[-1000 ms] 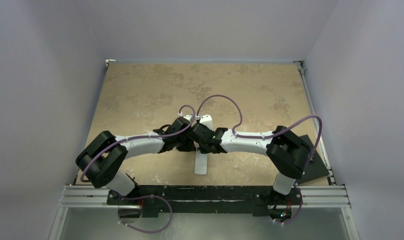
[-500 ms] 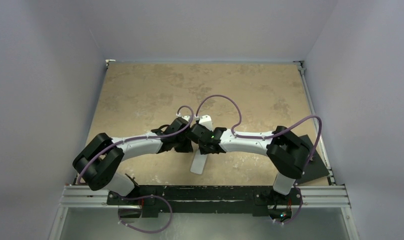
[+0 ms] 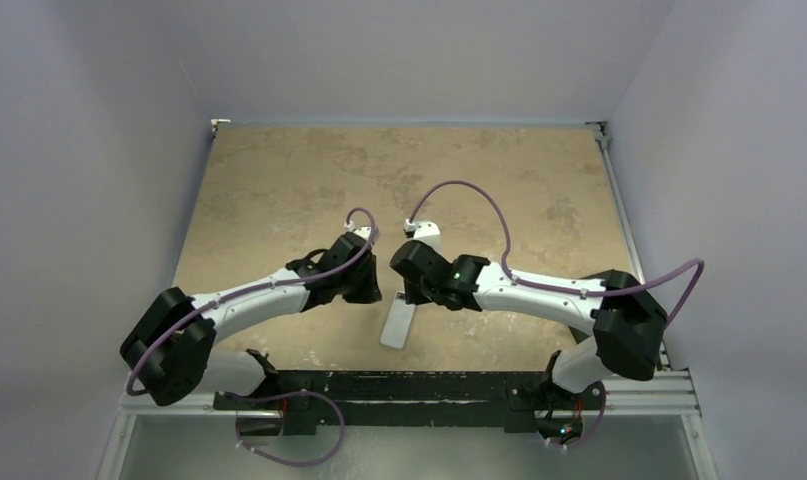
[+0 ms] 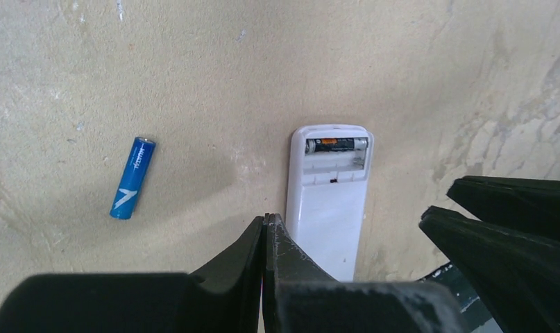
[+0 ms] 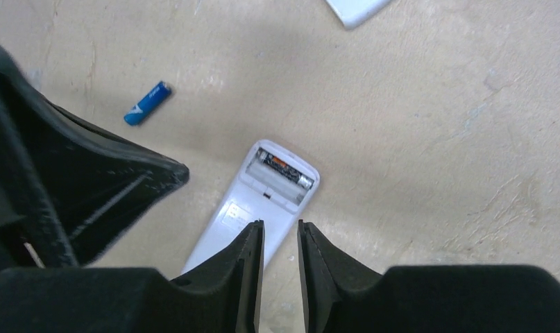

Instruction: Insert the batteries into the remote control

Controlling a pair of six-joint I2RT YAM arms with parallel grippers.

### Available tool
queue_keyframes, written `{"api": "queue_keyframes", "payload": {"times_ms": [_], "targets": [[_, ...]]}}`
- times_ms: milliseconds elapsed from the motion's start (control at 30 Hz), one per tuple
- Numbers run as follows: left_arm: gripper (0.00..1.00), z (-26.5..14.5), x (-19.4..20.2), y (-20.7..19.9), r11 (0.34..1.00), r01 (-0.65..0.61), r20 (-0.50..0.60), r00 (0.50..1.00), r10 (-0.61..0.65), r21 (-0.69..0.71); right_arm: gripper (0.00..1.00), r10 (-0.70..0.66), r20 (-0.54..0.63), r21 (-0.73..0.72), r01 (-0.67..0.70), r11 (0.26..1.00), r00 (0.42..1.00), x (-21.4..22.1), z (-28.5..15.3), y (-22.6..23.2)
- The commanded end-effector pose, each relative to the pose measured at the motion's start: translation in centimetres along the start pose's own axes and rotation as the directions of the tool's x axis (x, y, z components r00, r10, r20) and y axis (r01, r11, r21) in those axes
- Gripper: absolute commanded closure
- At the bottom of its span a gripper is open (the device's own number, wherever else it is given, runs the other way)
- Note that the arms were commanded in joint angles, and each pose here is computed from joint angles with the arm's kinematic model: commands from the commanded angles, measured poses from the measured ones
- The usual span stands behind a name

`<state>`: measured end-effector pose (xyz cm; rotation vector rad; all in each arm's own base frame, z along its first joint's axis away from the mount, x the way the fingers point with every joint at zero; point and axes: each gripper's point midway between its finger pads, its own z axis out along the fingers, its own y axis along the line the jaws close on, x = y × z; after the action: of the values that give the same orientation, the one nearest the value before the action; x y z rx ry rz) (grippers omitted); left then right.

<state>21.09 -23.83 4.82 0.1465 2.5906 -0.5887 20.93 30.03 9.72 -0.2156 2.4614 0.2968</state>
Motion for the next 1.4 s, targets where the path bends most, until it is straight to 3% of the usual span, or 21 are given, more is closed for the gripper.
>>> {"api": "queue_keyframes", "payload": {"times_ms": [0, 100, 200, 567, 900, 1367], "targets": [[1.00, -1.8, -0.1, -0.4, 0.999, -0.023, 0.022, 1.000, 0.022, 0.025, 0.69, 0.006, -0.024, -0.078, -0.008, 0.997, 1.000, 1.4, -0.8, 0.3], [1.00, -3.0, -0.2, -0.5, 0.999, -0.017, 0.038, 0.999, 0.015, 0.042, 0.71, -0.006, -0.046, -0.095, 0.001, 0.995, 0.999, 2.7, -1.0, -0.1], [0.93, -4.0, 0.0, -0.5, 0.999, -0.009, 0.048, 0.999, 0.006, 0.051, 0.75, -0.027, -0.077, -0.108, 0.018, 0.994, 0.997, 4.2, -1.2, -0.4], [0.61, -7.4, -0.5, 0.2, 0.999, 0.021, 0.115, 0.993, -0.025, 0.032, 0.86, -0.084, -0.154, -0.164, 0.058, 0.985, 0.985, 9.6, -0.9, 0.3], [0.29, -11.4, -2.6, 0.0, 0.999, 0.033, 0.214, 0.976, -0.039, 0.032, 0.99, -0.113, -0.176, -0.198, 0.078, 0.977, 0.978, 11.2, 0.0, 2.7], [0.25, -14.8, -3.8, 0.0, 0.998, 0.046, 0.304, 0.951, -0.059, 0.050, 1.00, -0.123, -0.160, -0.213, 0.088, 0.973, 0.979, 9.9, 1.5, 6.4]]}}
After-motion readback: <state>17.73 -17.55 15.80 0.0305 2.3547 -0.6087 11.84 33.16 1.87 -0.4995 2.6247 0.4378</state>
